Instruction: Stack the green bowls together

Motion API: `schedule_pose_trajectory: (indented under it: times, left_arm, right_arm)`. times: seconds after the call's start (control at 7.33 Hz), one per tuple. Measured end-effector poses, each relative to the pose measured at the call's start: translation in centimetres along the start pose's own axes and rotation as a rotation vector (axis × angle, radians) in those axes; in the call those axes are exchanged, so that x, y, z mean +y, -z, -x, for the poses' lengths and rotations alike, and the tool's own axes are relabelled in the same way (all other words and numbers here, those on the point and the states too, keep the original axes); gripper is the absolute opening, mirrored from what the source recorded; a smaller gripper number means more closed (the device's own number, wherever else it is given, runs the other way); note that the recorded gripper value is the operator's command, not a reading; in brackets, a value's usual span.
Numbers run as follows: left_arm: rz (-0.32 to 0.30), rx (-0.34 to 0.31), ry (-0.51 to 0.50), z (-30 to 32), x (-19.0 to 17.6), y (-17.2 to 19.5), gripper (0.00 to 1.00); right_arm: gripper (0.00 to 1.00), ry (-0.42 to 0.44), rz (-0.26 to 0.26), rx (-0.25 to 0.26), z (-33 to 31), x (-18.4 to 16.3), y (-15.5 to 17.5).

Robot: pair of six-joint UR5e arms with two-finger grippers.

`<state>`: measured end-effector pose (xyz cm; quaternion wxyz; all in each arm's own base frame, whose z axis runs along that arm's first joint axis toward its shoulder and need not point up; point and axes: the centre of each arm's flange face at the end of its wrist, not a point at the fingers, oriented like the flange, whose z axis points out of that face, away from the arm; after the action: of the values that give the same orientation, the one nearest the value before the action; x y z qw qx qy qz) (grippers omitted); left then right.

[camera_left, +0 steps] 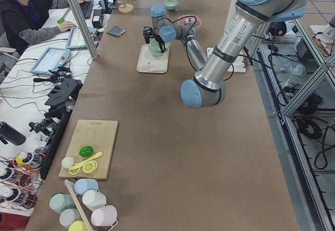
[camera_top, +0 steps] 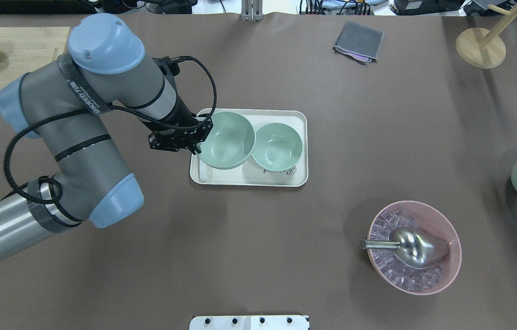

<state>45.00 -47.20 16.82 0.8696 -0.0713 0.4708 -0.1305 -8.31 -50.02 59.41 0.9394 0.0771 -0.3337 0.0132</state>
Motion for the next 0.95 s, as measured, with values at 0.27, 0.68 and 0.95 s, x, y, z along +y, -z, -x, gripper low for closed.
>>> schedule_pose_trajectory:
  times: [0.27,0.68,0.95]
  left_arm:
    - [-0.008,0.001,0.027,-3.3,0.5,-1.2,0.00]
    - [-0.036,0.009,0.073,-7.5,-0.4,-3.1,0.00]
    - [-0.067,0.019,0.109,-9.0,-0.7,-5.3,0.00]
  right_arm:
    - [1.00,-0.001,0.000,0.000,0.0,0.0,0.0]
    - [1.00,-0.001,-0.001,-0.001,0.0,0.0,0.1]
    - [1.00,-0.001,-0.001,-0.002,0.1,0.0,0.1]
